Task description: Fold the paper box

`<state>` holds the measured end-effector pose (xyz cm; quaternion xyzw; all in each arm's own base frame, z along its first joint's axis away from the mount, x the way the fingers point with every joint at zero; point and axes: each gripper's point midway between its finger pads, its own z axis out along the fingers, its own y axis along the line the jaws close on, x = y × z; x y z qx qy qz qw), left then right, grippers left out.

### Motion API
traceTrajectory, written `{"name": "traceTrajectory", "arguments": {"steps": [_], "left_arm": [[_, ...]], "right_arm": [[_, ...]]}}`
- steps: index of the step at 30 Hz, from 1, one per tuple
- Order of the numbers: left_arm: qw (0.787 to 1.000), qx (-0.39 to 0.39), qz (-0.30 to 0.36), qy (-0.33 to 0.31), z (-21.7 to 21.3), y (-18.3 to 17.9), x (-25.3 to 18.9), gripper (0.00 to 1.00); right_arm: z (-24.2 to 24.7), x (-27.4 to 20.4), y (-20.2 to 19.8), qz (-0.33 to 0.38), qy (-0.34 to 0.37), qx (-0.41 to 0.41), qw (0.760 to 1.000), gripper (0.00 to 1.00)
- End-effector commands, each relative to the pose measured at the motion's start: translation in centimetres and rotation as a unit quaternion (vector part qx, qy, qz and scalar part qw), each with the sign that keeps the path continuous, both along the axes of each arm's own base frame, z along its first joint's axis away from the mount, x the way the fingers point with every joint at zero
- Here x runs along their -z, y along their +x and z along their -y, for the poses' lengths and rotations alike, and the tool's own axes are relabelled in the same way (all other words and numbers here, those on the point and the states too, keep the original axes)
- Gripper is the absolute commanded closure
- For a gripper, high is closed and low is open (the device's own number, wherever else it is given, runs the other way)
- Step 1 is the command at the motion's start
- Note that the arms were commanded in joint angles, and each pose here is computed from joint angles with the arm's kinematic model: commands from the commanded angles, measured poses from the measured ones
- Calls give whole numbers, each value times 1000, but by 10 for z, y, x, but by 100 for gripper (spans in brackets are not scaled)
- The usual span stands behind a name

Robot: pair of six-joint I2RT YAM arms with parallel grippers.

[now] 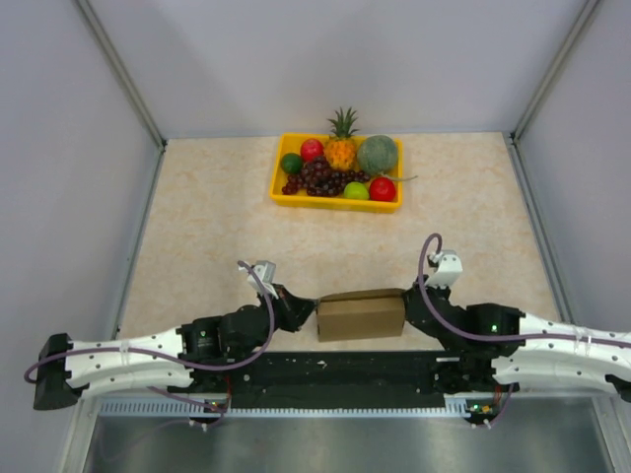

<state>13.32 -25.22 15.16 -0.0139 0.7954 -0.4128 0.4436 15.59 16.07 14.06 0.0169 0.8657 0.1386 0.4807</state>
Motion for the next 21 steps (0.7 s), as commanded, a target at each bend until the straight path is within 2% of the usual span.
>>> {"name": "traceTrajectory", "arguments": {"steps": [1, 4, 8, 12, 15, 19, 21], "left_arm": [[996, 17, -15, 85, -17, -9, 42, 100], [996, 22, -15, 81, -14, -10, 42, 100], [996, 25, -15, 84, -12, -10, 43, 100], [997, 30, -19, 73, -9, -12, 47, 100], [997, 37, -26, 64, -6, -15, 52, 100], [998, 35, -30, 51, -1, -14, 40, 95], [998, 35, -35, 39, 2, -15, 35, 100]], "right_arm": [[38, 16, 0, 19, -59, 22, 998, 100], [35, 27, 1, 22, -59, 25, 998, 100], [22, 39, -2, 53, -23, 24, 998, 100], [24, 49, -2, 88, -32, 23, 995, 100], [25, 56, -3, 89, -30, 28, 995, 100], [24, 54, -3, 90, -26, 29, 995, 100], [23, 52, -3, 91, -26, 28, 995, 100]]}}
